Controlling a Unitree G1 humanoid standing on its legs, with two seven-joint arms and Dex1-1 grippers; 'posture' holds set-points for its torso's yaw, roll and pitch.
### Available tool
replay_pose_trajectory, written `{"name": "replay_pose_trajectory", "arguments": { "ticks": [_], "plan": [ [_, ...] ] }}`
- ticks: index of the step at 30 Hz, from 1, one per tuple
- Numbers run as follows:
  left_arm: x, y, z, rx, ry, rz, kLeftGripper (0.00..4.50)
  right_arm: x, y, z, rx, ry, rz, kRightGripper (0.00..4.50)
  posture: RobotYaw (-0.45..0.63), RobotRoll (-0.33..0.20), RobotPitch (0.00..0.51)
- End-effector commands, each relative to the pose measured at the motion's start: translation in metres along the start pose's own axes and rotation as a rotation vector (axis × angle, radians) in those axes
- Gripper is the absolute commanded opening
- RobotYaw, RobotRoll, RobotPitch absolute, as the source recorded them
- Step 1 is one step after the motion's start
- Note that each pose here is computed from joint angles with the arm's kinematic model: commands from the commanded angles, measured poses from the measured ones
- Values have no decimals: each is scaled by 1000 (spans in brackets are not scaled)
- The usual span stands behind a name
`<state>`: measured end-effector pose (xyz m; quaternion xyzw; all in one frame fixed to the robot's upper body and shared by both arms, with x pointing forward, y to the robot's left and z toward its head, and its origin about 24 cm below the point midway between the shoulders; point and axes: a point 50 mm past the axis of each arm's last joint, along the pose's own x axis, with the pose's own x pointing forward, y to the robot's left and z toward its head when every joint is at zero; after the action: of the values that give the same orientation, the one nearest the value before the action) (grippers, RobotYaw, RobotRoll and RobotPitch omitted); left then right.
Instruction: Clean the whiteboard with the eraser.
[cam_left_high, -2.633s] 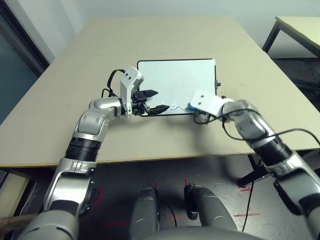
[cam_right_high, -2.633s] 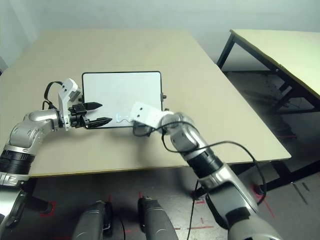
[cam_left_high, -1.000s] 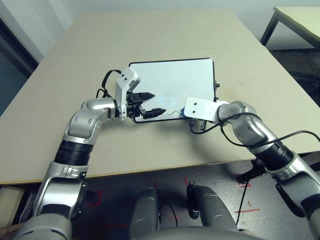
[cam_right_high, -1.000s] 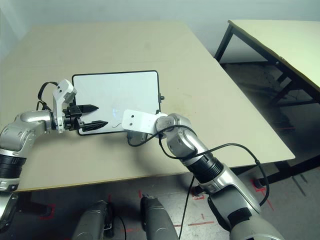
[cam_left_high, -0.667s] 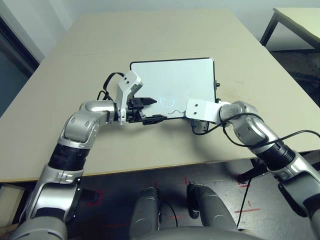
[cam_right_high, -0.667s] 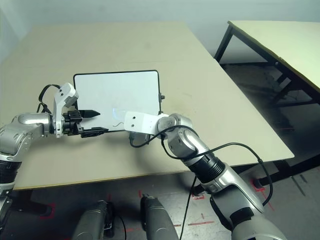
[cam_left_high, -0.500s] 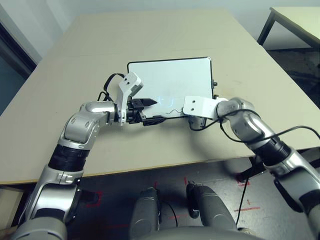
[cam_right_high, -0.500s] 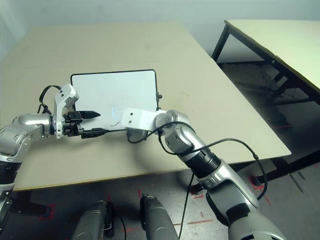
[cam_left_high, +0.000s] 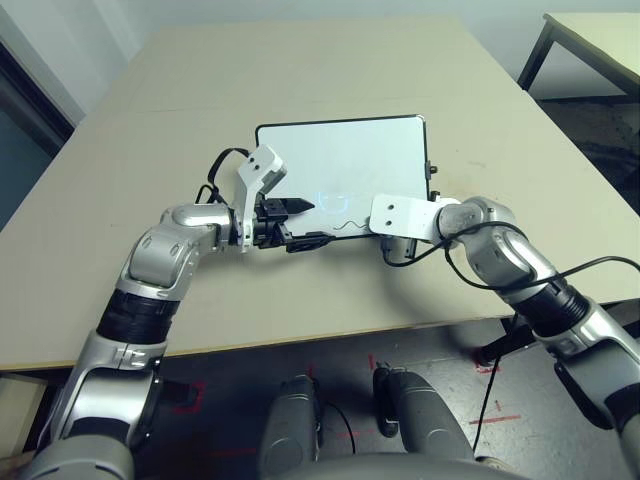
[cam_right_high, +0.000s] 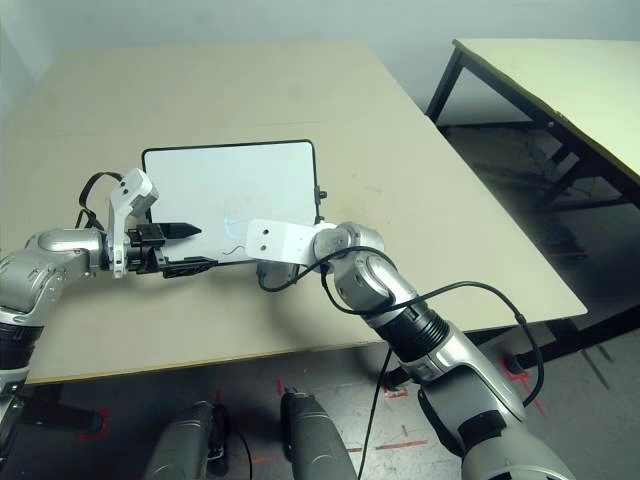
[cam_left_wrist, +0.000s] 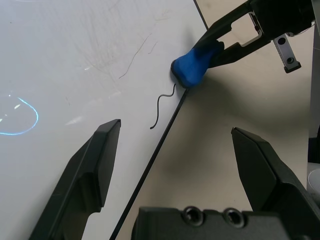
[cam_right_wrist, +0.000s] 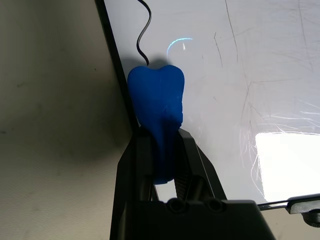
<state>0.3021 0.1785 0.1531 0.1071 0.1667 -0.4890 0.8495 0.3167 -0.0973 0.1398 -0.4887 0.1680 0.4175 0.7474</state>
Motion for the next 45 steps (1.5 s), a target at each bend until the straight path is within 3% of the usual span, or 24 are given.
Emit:
{"name": "replay_pose_trajectory", "arguments": {
  "ticks": [1, 21, 26, 37, 45],
  "plan": [
    [1, -2, -3, -5, 15, -2, 4500, 8, 6, 4, 9, -1, 16, 536, -70, 0, 137],
    [-3, -6, -6, -22, 15, 17, 4500, 29, 16, 46, -51, -100, 68, 536, -40, 0, 150],
    [-4, -6, -7, -24, 17, 19, 4500, 28, 13, 33, -50, -57, 65, 536, -46, 0, 149],
    [-3, -3, -7, -25, 21, 15, 4500, 7, 3, -20, -32, 84, 36, 536, -75, 0, 151],
    [-3, -2, -7, -23, 20, 14, 4500, 7, 3, -21, -31, 84, 33, 536, -78, 0, 153]
  ]
}}
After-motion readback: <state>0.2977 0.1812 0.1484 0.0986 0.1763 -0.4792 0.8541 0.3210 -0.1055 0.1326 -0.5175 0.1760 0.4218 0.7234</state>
